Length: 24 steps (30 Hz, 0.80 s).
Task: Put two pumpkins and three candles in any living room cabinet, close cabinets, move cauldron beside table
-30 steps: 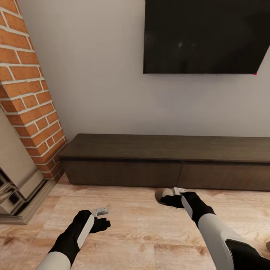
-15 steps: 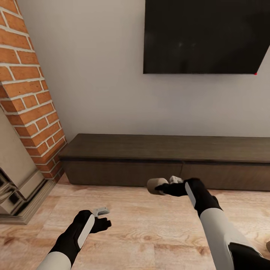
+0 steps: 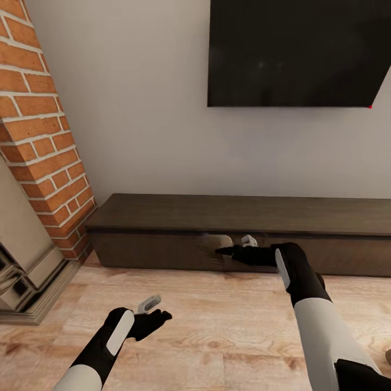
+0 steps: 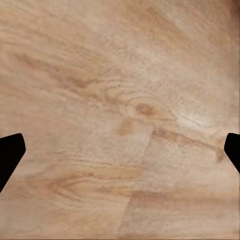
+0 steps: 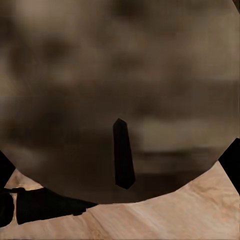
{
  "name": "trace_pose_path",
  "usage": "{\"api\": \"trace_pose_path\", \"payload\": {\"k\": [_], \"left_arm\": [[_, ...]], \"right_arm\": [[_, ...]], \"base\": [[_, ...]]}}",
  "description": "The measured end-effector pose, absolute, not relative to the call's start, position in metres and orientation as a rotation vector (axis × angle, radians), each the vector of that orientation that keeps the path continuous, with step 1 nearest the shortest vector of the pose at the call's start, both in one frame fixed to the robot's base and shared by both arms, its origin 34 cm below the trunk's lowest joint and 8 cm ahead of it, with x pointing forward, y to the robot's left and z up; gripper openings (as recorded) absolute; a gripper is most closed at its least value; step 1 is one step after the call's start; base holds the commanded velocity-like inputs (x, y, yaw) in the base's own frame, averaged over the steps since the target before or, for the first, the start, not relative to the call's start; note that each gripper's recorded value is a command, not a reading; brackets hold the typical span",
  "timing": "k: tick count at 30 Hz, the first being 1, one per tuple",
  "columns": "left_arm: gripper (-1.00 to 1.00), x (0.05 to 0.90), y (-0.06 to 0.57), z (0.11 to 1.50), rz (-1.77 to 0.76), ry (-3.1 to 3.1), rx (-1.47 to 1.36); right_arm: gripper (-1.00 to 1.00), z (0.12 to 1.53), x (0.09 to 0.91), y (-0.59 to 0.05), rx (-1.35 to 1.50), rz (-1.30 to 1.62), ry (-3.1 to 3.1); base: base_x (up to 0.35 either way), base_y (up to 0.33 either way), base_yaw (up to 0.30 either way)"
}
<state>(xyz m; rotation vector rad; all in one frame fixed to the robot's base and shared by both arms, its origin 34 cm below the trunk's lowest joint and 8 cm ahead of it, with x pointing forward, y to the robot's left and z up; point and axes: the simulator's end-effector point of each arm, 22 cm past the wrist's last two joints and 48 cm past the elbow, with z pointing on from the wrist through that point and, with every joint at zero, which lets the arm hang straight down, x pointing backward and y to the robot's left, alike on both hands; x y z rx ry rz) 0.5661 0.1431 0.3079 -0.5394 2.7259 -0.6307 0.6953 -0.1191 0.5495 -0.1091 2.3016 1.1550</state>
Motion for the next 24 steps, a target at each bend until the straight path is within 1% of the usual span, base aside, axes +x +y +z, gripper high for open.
{"api": "trace_pose_path", "payload": {"k": [1,5,8,11,13,18,24], "left_arm": [[1.0,0.567,0.136,0.308,-0.695,2.698,-0.565],[1.0,0.574,0.125,0.313,-0.808,2.626,-0.601],[1.0,0.594,0.132,0.326,-0.888,2.496,-0.688],[1.0,0.614,0.156,0.334,-0.99,2.263,-0.879],[1.0,0.613,0.159,0.331,-1.008,2.223,-0.9],[1.0,0.61,0.172,0.327,-1.05,2.145,-0.927],[1.0,0.615,0.188,0.331,-1.131,2.015,-1.103]], "right_arm": [[-1.0,0.568,0.695,-0.119,-0.13,1.167,2.272],[-1.0,0.606,0.695,-0.112,-0.159,1.248,2.156],[-1.0,0.626,0.694,-0.107,-0.173,1.295,2.089],[-1.0,0.672,0.685,-0.084,-0.242,1.414,1.956],[-1.0,0.677,0.684,-0.083,-0.272,1.389,1.95],[-1.0,0.71,0.671,-0.076,-0.301,1.466,1.838],[-1.0,0.715,0.666,-0.074,-0.307,1.481,1.815]], "base": [[0.0,0.0,0.0],[0.0,0.0,0.0],[0.0,0.0,0.0],[0.0,0.0,0.0],[0.0,0.0,0.0],[0.0,0.0,0.0],[0.0,0.0,0.0]]}}
